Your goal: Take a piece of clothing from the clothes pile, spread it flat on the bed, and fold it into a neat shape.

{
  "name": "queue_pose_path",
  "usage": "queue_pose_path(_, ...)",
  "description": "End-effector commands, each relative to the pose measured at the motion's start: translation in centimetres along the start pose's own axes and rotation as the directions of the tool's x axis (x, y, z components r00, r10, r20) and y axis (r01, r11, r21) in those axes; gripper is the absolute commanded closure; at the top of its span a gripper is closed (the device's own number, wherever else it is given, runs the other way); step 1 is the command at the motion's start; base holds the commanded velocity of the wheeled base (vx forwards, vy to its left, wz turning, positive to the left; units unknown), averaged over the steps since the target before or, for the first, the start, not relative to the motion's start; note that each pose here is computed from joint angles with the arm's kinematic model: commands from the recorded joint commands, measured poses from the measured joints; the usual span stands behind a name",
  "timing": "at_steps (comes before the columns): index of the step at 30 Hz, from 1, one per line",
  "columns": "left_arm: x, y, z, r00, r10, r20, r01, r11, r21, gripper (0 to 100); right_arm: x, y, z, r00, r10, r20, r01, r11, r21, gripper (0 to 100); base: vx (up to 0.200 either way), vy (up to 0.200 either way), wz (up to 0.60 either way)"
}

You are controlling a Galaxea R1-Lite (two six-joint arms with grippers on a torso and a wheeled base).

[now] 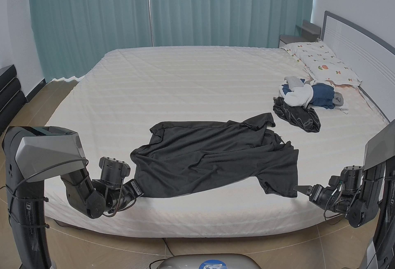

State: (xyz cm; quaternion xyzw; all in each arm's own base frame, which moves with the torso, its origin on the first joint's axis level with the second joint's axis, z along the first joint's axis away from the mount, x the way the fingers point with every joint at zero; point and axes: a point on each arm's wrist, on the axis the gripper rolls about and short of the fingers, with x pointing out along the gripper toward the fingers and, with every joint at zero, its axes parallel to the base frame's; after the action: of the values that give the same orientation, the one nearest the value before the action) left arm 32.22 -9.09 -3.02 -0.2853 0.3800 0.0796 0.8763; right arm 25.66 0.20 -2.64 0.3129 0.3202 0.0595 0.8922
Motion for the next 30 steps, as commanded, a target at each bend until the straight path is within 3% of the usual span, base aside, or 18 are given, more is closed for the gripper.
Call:
queue_pose_path(1, -1.0, 0.9, 1.1, 1.000, 0.015, 0.023, -0.014, 0.999, -0.033, 100, 1.4, 0.3, -0.5, 1.000, 0.005, -0.006, -0.005, 1.000, -0.023, 0, 0.000, 0.000, 0.00)
queue_pose_path(12, -2.3, 2.7, 2.0, 0.999, 0.035, 0.025, -0.033, 0.996, -0.078, 100, 4.4, 1.0, -0.5, 0.999, -0.044, 0.012, 0.045, 0.998, -0.052, 0, 0.000, 0.000, 0.00)
queue_pose_path(19, -1.9, 1.4, 1.7, 0.997, -0.064, -0.035, 0.060, 0.994, -0.088, 100, 4.4, 1.0, -0.3, 0.999, -0.043, 0.020, 0.044, 0.998, -0.051, 0, 0.000, 0.000, 0.00)
queue_pose_path(20, -1.8, 1.2, 1.5, 0.997, -0.071, -0.041, 0.067, 0.994, -0.083, 0, 4.4, 1.0, -0.3, 0.999, -0.043, 0.020, 0.044, 0.998, -0.051, 0, 0.000, 0.000, 0.00)
queue_pose_path(30, 0.1, -1.1, 0.6, 0.993, -0.108, -0.048, 0.107, 0.994, -0.023, 0, 4.5, 1.2, -0.1, 0.999, -0.034, 0.026, 0.036, 0.998, -0.055, 0, 0.000, 0.000, 0.00)
